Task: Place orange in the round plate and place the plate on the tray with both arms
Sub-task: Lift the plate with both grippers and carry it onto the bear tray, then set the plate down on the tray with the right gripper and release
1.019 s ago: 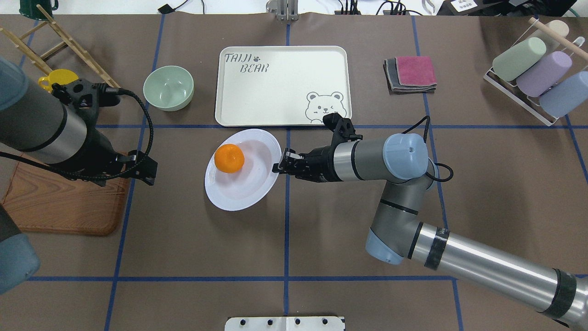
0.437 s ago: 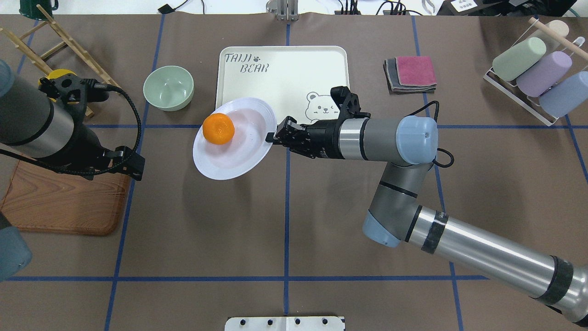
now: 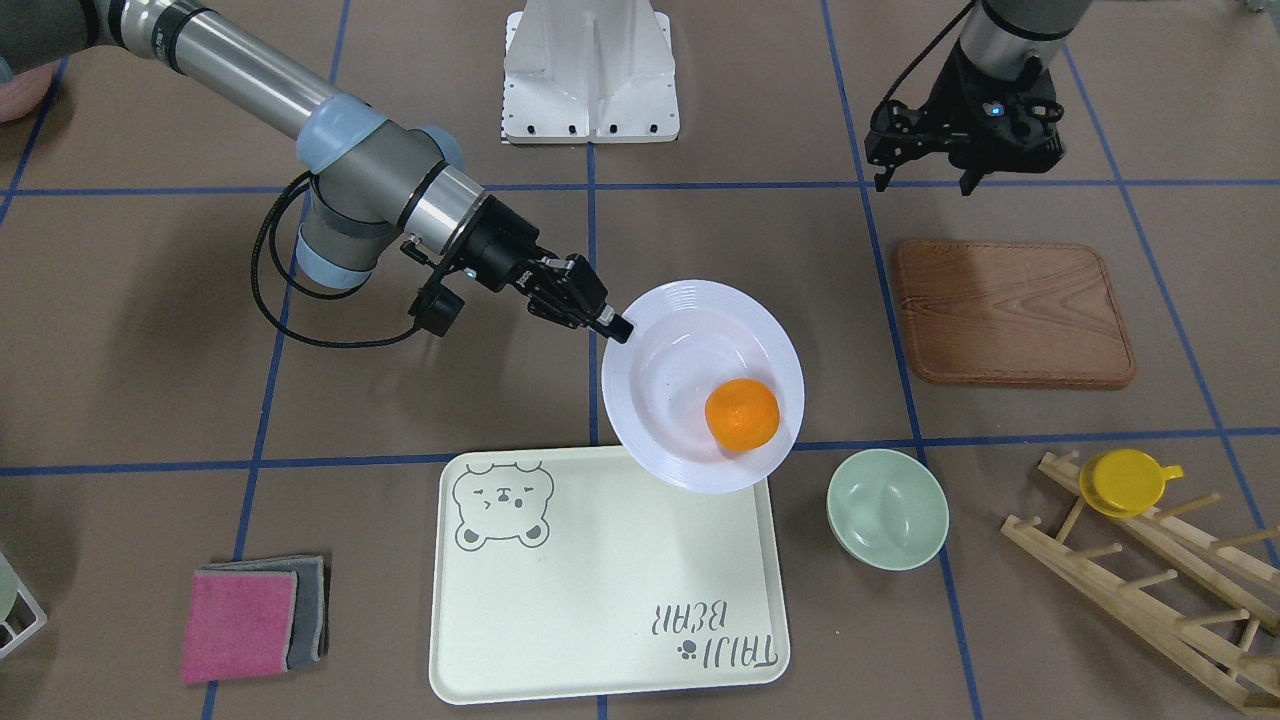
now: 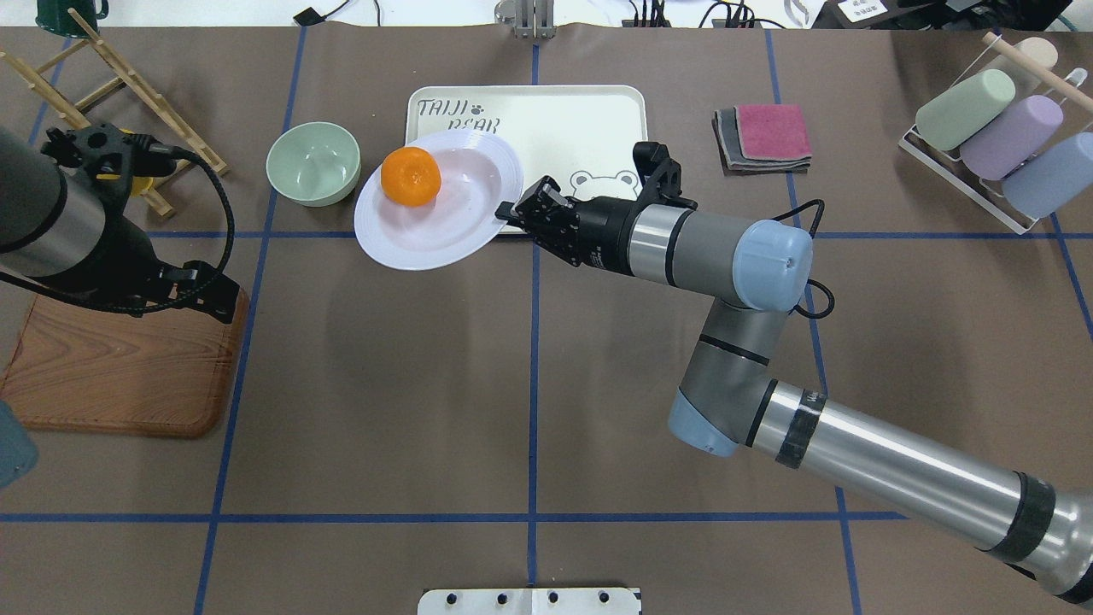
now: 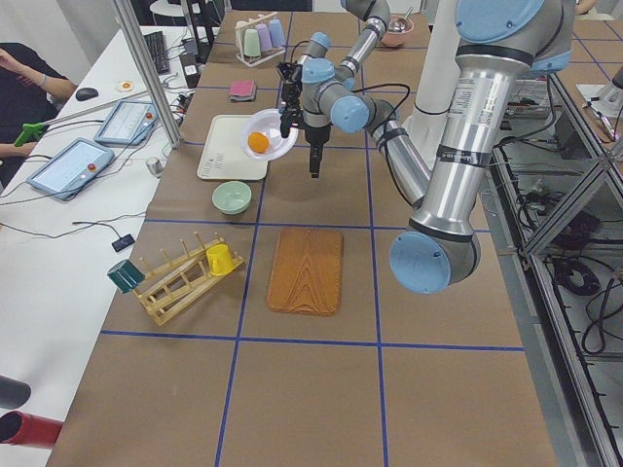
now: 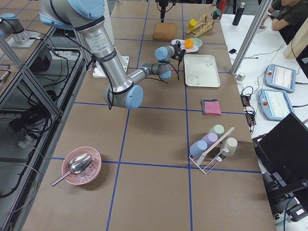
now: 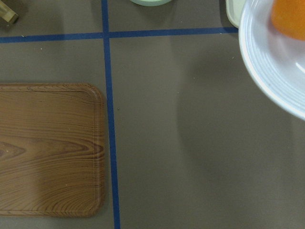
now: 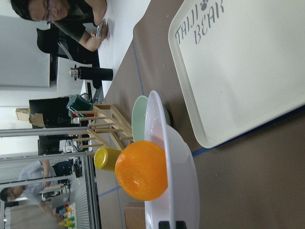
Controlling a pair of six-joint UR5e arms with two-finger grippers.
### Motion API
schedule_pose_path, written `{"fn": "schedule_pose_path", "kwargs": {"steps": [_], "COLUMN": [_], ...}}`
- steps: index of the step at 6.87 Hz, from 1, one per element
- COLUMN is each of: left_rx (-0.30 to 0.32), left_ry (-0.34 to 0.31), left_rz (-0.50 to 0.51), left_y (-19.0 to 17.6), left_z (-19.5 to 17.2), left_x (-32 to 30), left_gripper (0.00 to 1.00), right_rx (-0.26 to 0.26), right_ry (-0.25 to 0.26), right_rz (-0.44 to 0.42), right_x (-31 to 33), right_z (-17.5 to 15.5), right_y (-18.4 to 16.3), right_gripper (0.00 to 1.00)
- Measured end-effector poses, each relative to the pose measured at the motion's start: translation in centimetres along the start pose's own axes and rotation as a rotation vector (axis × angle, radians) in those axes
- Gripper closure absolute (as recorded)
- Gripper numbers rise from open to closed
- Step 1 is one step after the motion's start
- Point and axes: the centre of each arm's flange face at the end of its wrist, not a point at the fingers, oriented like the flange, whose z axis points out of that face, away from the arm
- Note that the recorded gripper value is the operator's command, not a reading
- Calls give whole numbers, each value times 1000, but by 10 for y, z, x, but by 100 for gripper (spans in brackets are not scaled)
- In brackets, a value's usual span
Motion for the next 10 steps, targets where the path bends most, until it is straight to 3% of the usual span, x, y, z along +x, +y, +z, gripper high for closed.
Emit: {"fn": "schedule_pose_path", "kwargs": {"steps": [2,5,6,7,9,10], "left_rx": [0,0,1,1,1,2], "left_ry": [-39,-54,-56,-56,-56,-56], "left_rz": [40,47,46,45,45,44], "left_y": [-16,-23,-23,-23,-23,-24], "left_z": [6,9,9,9,9,9], "left_x": [-30,-39,-40,-40,-41,-41], "left_gripper": [3,3,3,3,3,3], "right_rx": [173,329,362,384,406,402], "right_ry": [-32,-28,-13,3,57,91], "right_rz": [78,100,95,89,75,62], "right_x": [11,36,47,56,59,58], "right_z": [20,38,41,45,55,60], "right_y": [-23,-47,-53,-55,-54,-53], "right_gripper": [100,100,52,27,0,0]}}
